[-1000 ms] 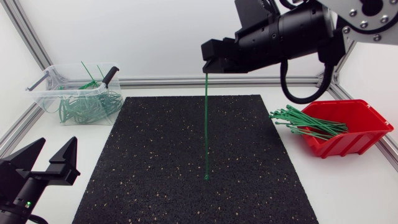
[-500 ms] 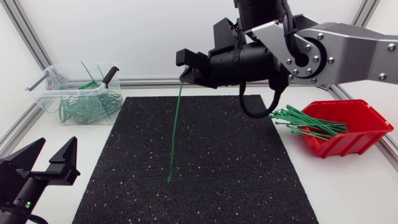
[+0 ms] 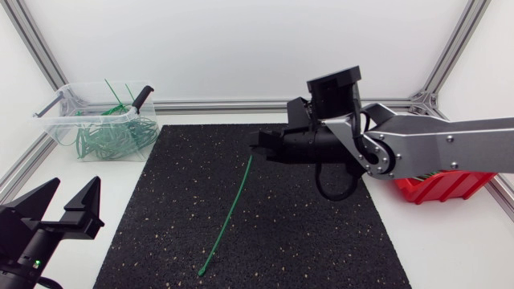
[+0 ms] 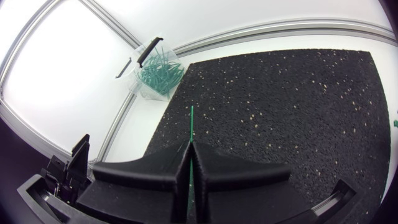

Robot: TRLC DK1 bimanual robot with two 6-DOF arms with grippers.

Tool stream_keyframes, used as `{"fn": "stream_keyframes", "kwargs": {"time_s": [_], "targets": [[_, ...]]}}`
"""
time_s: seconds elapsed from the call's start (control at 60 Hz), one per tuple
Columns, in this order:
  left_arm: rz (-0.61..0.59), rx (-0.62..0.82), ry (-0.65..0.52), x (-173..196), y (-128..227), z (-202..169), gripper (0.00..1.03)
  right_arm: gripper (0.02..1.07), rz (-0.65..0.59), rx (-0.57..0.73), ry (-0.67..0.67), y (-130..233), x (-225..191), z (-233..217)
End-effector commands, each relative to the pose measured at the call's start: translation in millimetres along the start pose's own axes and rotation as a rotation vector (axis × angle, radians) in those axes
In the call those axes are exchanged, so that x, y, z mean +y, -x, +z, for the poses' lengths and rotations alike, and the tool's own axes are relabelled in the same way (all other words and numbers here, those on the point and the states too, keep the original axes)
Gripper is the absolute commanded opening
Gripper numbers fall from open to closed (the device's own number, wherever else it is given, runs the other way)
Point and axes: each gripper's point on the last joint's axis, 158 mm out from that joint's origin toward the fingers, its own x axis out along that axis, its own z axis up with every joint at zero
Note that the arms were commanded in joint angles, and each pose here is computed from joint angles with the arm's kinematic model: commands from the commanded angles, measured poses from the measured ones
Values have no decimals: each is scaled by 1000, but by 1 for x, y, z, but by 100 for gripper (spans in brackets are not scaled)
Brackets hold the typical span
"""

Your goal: Take a green cable tie from the red box, thread the tail through the head to close it, then place it in the transparent bin on the left.

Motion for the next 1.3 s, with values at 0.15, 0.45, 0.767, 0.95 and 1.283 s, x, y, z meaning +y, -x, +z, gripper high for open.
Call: {"fn": "stream_keyframes", "kwargs": {"time_s": [0.15, 0.45, 0.767, 0.95, 1.283], "targets": [[-2, 74, 28, 0, -2, -28, 99, 23, -49, -18, 96, 31, -23, -26], [0, 78, 28, 0, -2, -29, 99, 47, -168, -37, 232, 56, -48, -26], [9, 76, 28, 2, -2, -29, 99, 53, -293, 27, 497, 75, -39, 6], [10, 72, 28, 2, -2, -27, 99, 53, -152, 242, 911, 54, 4, -42], [10, 72, 28, 2, -2, -27, 99, 103, -43, 545, 1144, 33, 25, -96]]}}
